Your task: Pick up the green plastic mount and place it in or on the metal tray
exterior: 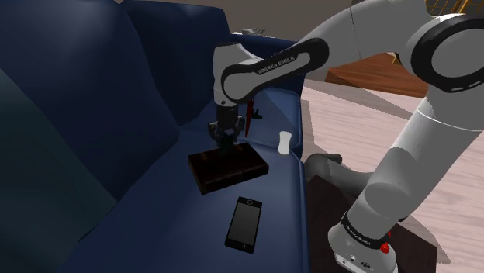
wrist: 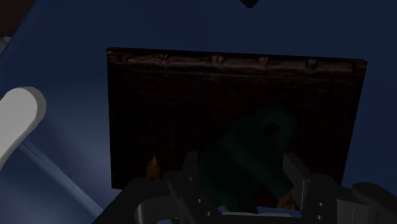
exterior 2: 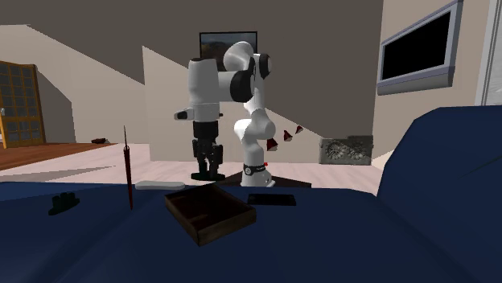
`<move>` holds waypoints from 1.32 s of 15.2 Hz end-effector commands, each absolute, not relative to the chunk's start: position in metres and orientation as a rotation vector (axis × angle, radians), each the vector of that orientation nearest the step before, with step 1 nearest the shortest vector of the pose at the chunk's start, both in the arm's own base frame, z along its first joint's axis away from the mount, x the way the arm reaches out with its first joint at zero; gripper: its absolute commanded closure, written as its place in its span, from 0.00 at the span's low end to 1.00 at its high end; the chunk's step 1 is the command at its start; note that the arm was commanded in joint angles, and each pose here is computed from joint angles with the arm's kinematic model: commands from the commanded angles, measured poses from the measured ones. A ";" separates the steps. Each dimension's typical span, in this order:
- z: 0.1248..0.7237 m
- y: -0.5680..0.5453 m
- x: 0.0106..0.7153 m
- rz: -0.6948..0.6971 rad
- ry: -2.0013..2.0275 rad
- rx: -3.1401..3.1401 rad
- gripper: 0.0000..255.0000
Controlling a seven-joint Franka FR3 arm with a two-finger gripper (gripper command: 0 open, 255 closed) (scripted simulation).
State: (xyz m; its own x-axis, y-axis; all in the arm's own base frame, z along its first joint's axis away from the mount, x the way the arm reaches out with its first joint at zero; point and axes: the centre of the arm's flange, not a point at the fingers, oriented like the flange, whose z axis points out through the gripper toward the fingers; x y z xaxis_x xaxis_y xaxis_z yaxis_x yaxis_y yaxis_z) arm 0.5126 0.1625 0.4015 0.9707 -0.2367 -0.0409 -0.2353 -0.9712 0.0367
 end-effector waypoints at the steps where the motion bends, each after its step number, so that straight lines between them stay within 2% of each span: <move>1: 0.393 0.150 0.509 -0.069 -0.367 3.088 1.00; 13: 0.326 0.150 0.509 -0.069 -0.367 3.088 1.00; 20: 0.326 0.150 0.509 -0.069 -0.367 3.088 1.00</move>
